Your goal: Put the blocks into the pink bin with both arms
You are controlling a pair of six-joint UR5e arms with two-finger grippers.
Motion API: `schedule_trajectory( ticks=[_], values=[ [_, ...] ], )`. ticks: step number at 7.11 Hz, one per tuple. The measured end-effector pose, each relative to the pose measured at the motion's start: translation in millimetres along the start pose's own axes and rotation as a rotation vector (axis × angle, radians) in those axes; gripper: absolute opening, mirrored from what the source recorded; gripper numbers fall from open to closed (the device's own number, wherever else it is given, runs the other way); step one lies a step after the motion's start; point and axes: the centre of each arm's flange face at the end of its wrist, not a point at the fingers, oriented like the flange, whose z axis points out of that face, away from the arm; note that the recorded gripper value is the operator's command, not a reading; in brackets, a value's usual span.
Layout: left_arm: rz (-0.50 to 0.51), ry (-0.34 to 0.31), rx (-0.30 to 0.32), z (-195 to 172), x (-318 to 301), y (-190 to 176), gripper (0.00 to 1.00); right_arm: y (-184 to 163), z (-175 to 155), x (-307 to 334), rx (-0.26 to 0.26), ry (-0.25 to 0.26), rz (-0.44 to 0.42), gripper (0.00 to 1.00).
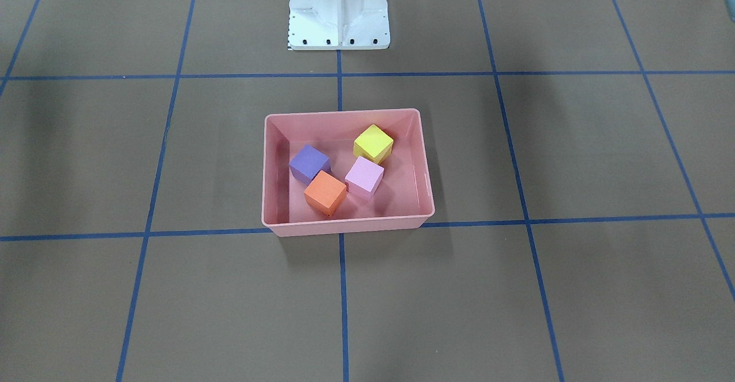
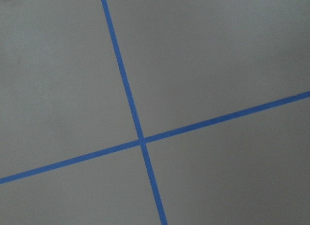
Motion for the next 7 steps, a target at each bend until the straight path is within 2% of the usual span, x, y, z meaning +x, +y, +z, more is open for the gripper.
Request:
schedule_trajectory(
  ticks=[2,4,6,7],
  values=[
    [-0.04,-0.031,-0.044,20.4,-22.8,13.3,1.0,28.5,30.5,33.5,-0.073,0.031,0.06,1.0],
    [-0.085,-0.009,-0.081,11.7,-18.6,12.4,1.0,37.4,36.9,47.0,-0.087,0.027,0.096,1.0],
    [-0.13,0.056,-0.106,6.3,-16.7,16.1,1.0,43.8,32.4,60.5,-0.067,-0.043,0.148,1.0],
    [-0.137,0.067,-0.109,5.8,-17.1,17.0,1.0,44.3,26.2,65.5,-0.051,-0.071,0.169,1.0]
  ],
)
